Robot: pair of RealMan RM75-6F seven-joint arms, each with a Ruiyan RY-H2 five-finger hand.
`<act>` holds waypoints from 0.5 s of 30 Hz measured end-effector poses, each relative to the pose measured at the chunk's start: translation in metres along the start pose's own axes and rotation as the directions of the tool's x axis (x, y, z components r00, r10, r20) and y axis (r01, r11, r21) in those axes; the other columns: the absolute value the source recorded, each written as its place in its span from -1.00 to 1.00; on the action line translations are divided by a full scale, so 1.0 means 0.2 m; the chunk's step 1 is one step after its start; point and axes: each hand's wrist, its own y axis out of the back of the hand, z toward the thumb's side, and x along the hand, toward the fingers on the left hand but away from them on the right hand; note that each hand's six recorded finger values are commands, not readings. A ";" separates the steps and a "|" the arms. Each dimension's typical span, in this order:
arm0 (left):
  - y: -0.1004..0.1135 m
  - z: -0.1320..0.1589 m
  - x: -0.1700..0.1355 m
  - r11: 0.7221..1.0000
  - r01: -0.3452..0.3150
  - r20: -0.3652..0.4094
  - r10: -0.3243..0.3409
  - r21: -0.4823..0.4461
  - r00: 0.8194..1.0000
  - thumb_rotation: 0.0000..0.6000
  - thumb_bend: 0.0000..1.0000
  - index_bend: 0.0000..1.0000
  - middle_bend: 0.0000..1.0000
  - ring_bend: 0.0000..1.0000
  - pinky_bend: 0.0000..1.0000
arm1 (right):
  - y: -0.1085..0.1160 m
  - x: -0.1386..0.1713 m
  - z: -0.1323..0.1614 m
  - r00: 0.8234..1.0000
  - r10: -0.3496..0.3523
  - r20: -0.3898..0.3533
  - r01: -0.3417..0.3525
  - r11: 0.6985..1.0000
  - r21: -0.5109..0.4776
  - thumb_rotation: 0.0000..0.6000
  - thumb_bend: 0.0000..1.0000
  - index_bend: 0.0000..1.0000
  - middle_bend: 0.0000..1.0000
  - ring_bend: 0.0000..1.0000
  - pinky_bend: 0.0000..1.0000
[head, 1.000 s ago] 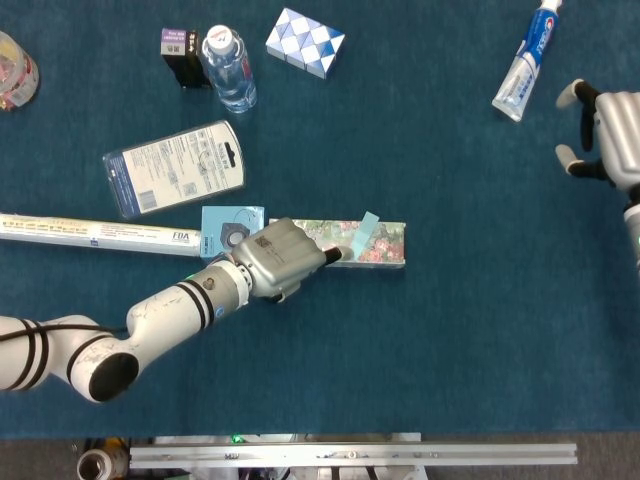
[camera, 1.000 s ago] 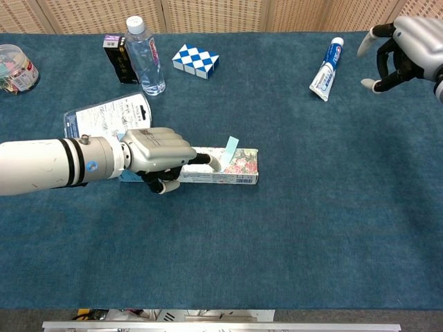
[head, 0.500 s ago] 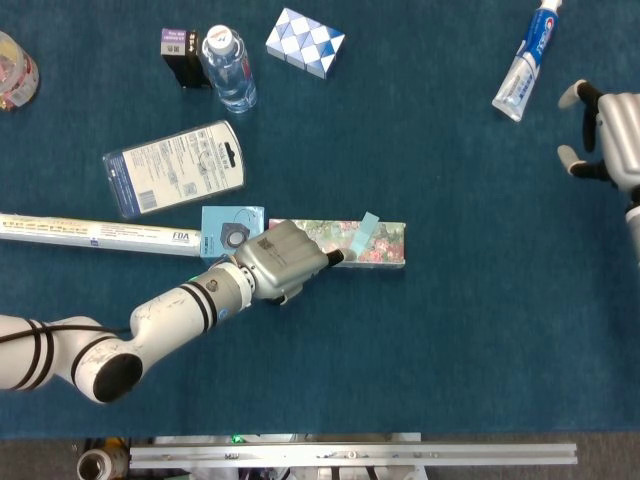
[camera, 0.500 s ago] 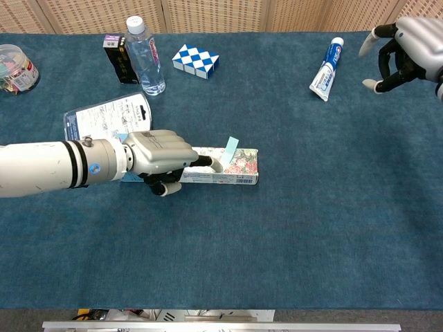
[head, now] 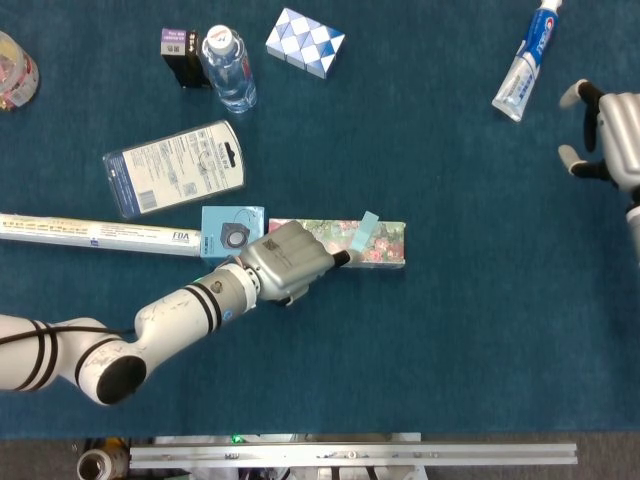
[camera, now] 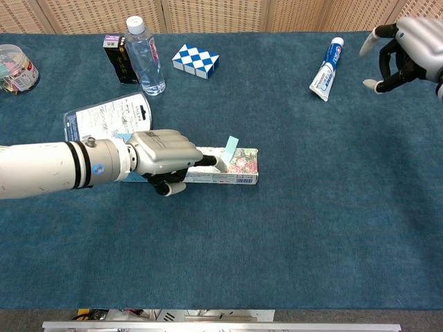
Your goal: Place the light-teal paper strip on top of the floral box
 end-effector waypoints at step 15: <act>0.03 -0.02 -0.01 1.000 -0.014 -0.016 0.014 -0.013 1.000 1.00 0.50 -0.80 0.89 1.00 0.94 | 0.00 0.00 0.00 1.000 -0.004 0.002 0.004 1.000 -0.005 1.00 -0.54 -0.23 0.47 0.55 0.75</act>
